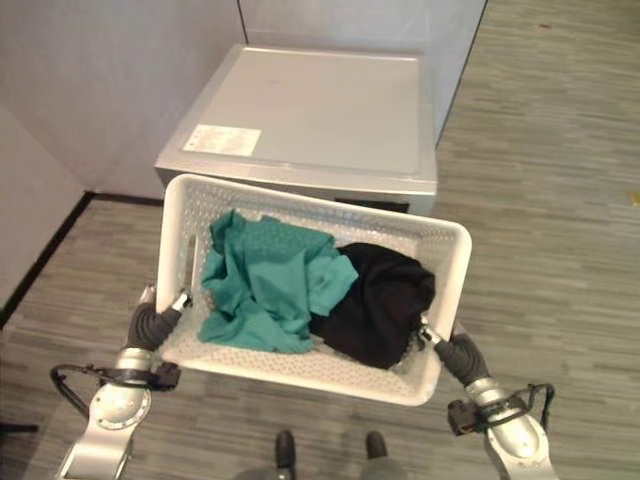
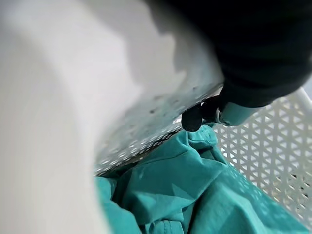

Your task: Grab the laundry basket,head to the washer,open it,put in the laundry and shut it.

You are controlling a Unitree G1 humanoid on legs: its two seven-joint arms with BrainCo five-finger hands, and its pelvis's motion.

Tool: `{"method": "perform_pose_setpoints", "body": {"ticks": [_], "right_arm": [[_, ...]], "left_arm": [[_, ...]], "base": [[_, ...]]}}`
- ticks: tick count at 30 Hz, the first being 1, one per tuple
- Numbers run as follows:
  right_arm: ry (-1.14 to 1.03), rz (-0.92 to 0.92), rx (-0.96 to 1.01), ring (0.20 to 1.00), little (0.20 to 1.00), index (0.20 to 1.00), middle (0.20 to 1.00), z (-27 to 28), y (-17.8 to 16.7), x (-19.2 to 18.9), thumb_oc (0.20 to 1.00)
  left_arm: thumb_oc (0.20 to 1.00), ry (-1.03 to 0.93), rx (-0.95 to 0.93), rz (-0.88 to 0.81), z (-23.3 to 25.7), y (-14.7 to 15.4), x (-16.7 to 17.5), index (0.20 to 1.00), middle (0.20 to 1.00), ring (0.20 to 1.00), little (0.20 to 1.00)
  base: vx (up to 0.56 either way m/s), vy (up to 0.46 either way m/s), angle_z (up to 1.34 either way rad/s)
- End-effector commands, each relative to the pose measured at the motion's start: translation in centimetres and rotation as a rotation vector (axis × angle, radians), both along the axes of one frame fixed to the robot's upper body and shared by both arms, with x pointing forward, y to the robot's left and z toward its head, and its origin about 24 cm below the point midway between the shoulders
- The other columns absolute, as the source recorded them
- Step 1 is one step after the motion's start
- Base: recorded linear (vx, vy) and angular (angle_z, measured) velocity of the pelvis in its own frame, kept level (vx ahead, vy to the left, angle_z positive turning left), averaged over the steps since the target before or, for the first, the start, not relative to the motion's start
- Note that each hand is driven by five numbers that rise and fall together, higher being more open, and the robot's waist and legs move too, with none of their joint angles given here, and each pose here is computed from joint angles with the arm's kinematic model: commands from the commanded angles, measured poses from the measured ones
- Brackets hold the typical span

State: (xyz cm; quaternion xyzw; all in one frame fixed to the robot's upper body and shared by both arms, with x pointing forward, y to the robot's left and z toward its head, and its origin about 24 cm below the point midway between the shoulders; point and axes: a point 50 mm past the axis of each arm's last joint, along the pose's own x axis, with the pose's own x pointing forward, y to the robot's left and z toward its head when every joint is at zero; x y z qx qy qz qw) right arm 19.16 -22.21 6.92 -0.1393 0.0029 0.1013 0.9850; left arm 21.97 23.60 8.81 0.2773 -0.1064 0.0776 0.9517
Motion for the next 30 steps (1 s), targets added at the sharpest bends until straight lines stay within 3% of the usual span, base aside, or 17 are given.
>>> {"method": "perform_pose_setpoints", "body": {"ticks": [1,5,11,18,19,26,30], "right_arm": [[-0.154,-0.364,-0.267,0.200,0.200,0.200,0.200,5.7,-10.4,0.0,0.200],[-0.234,-0.408,-0.297,0.200,0.200,0.200,0.200,8.4,-11.5,2.2,0.200],[-0.286,-0.357,-0.377,0.200,0.200,0.200,0.200,11.8,-11.3,4.2,0.200],[-0.307,-0.352,-0.386,0.200,0.200,0.200,0.200,12.7,-11.4,4.4,0.200],[-0.305,-0.291,-0.392,0.200,0.200,0.200,0.200,14.3,-10.3,7.6,0.200],[-0.304,-0.348,-0.304,0.200,0.200,0.200,0.200,13.6,-11.3,7.3,0.200],[-0.268,-0.315,-0.306,0.200,0.200,0.200,0.200,12.4,-9.9,8.7,0.200]], "left_arm": [[0.200,-0.342,0.090,0.492,8.3,11.2,-1.2,0.200,0.200,0.200,0.200],[0.200,-0.365,0.062,0.368,10.7,10.0,2.1,0.200,0.200,0.200,0.200],[0.200,-0.399,-0.077,0.109,14.8,5.6,8.1,0.200,0.200,0.200,0.200],[0.200,-0.391,-0.104,0.071,15.4,4.9,9.2,0.200,0.200,0.200,0.200],[0.200,-0.332,-0.182,0.003,17.8,3.6,12.3,0.200,0.200,0.200,0.200],[0.200,-0.341,-0.122,-0.015,18.9,3.1,12.8,0.200,0.200,0.200,0.200],[0.200,-0.336,-0.025,0.031,20.4,4.7,12.3,0.200,0.200,0.200,0.200]], "base": [[0.08,-0.027,0.00],[0.07,-0.049,0.05],[0.03,-0.117,0.36],[0.01,-0.048,0.17],[0.15,-0.045,-0.03],[0.25,0.179,0.05],[0.25,0.372,-0.50]]}}
